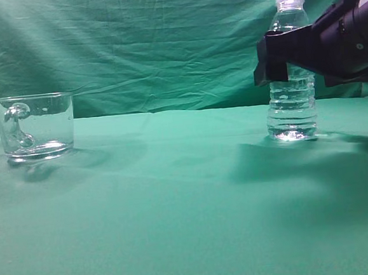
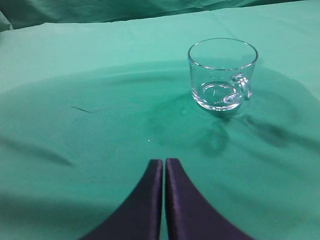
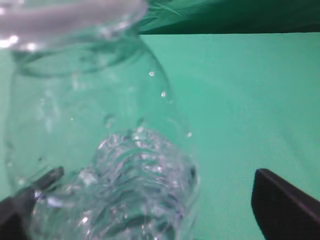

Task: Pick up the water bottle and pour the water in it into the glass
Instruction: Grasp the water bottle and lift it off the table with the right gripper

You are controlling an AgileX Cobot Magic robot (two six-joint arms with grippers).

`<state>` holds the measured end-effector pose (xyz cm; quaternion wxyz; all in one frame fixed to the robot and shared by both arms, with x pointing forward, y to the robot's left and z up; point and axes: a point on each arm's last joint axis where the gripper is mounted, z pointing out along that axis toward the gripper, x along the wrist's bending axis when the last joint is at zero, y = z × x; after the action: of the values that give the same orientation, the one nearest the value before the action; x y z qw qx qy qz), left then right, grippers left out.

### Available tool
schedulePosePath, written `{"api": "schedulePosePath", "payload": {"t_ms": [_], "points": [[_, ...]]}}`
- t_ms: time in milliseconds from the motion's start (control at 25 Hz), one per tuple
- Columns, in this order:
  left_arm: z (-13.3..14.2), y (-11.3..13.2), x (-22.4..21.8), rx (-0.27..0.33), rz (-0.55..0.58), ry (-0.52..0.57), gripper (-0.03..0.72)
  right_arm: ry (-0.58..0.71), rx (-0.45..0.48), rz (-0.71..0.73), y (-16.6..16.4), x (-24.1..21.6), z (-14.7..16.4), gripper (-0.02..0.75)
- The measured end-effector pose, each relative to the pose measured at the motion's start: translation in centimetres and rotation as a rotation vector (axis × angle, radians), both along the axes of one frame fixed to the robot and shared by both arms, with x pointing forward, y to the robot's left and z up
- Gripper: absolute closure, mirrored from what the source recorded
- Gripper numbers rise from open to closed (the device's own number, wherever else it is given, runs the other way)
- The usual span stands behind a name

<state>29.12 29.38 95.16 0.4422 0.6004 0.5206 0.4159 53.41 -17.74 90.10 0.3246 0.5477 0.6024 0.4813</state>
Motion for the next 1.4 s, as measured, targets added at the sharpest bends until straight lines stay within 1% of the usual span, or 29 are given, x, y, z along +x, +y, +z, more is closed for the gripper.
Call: {"api": "schedulePosePath", "payload": {"t_ms": [240,280,360,400,440,480,560,600,640,680,760,800,840,880,1000,1080,1200,1320,1400], "points": [[0.0,0.0,0.0,0.0,0.0,0.0,0.688,-0.025,-0.014,0.048,0.7,0.7,-0.2,0.094],[0.0,0.0,0.0,0.0,0.0,0.0,0.688,-0.026,-0.015,0.05,0.7,0.7,-0.2,0.153],[0.0,0.0,0.0,0.0,0.0,0.0,0.688,-0.037,-0.015,0.05,0.7,0.8,-0.3,0.204],[0.0,0.0,0.0,0.0,0.0,0.0,0.688,-0.04,-0.015,0.05,0.7,0.8,-0.4,0.188],[0.0,0.0,0.0,0.0,0.0,0.0,0.688,-0.042,-0.016,0.051,0.7,0.8,-0.5,0.246],[0.0,0.0,0.0,0.0,0.0,0.0,0.688,-0.04,-0.017,0.053,0.7,0.8,-0.6,0.246],[0.0,0.0,0.0,0.0,0.0,0.0,0.688,-0.041,-0.018,0.055,0.7,0.8,-0.7,0.315],[0.0,0.0,0.0,0.0,0.0,0.0,0.688,-0.044,-0.018,0.054,0.7,0.9,-0.7,0.308],[0.0,0.0,0.0,0.0,0.0,0.0,0.688,-0.043,-0.018,0.053,0.7,0.9,-0.7,0.363],[0.0,0.0,0.0,0.0,0.0,0.0,0.688,-0.043,-0.018,0.053,0.7,0.9,-0.7,0.393],[0.0,0.0,0.0,0.0,0.0,0.0,0.688,-0.043,-0.018,0.053,0.7,0.9,-0.7,0.444],[0.0,0.0,0.0,0.0,0.0,0.0,0.688,-0.043,-0.018,0.053,0.7,0.9,-0.7,0.428],[0.0,0.0,0.0,0.0,0.0,0.0,0.688,-0.043,-0.018,0.053,0.7,0.9,-0.7,0.477],[0.0,0.0,0.0,0.0,0.0,0.0,0.688,-0.043,-0.018,0.053,0.7,0.9,-0.7,0.465],[0.0,0.0,0.0,0.0,0.0,0.0,0.688,-0.044,-0.022,0.06,0.8,0.8,-0.7,0.465],[0.0,0.0,0.0,0.0,0.0,0.0,0.688,-0.044,-0.032,0.092,1.0,0.8,-0.5,0.465],[0.0,0.0,0.0,0.0,0.0,0.0,0.688,-0.067,-0.056,0.181,1.6,0.4,1.3,0.465],[0.0,0.0,0.0,0.0,0.0,0.0,0.688,-0.115,-0.097,0.279,2.5,0.6,5.2,0.465],[0.0,0.0,0.0,0.0,0.0,0.0,0.688,-0.121,-0.152,0.336,3.1,0.9,7.8,0.465]]}}
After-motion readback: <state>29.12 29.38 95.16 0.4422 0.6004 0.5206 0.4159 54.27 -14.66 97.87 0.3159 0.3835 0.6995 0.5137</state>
